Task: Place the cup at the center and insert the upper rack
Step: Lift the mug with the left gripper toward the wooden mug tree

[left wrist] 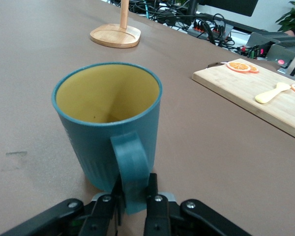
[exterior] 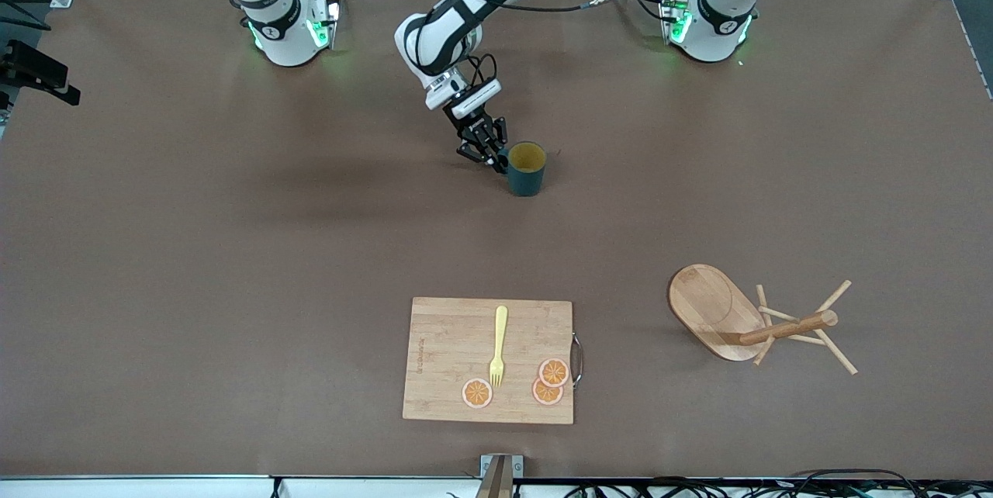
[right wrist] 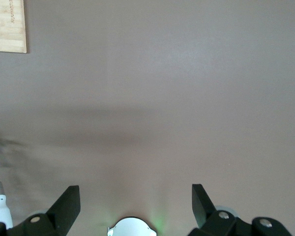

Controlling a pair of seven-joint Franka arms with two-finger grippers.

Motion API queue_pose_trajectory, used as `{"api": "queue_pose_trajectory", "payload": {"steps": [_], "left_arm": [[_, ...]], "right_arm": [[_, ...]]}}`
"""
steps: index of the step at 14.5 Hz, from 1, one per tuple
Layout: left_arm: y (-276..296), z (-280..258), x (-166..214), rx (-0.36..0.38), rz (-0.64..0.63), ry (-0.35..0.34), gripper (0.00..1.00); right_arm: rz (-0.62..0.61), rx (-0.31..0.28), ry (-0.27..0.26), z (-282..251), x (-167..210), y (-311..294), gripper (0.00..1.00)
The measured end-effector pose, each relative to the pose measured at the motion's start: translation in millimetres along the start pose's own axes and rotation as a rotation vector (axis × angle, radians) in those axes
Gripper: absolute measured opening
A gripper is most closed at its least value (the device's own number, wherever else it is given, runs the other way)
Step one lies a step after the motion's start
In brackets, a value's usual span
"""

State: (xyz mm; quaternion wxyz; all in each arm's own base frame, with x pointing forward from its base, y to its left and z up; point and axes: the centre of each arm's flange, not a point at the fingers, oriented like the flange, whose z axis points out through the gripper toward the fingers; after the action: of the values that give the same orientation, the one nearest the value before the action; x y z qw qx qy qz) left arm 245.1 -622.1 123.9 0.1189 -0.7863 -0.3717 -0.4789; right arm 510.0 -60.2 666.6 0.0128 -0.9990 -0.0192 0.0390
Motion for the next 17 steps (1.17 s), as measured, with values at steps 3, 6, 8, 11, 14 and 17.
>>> {"api": "queue_pose_trajectory", "payload": {"steps": [3,6,8,11,14,17], "left_arm": [[21,-2,31,0.057,-0.05,-0.045,0.2],[55,-8,87,0.138,-0.08,-0.142,0.2],[79,-14,132,0.178,-0.115,-0.232,0.2],[111,-17,206,0.217,-0.196,-0.406,0.2],[135,0,292,0.262,-0.258,-0.594,0.2],[148,35,376,0.289,-0.309,-0.766,0.2]], "right_arm": [[0.002,0.0,0.001,0,0,1,1.0],[0.005,0.0,0.001,0,0,4,1.0],[0.008,0.001,0.002,0,-1,8,1.0],[0.007,0.002,0.002,0,-2,12,1.0],[0.002,0.002,0.002,0,-3,18,1.0],[-0.006,0.003,0.003,0,-4,25,1.0]]}}
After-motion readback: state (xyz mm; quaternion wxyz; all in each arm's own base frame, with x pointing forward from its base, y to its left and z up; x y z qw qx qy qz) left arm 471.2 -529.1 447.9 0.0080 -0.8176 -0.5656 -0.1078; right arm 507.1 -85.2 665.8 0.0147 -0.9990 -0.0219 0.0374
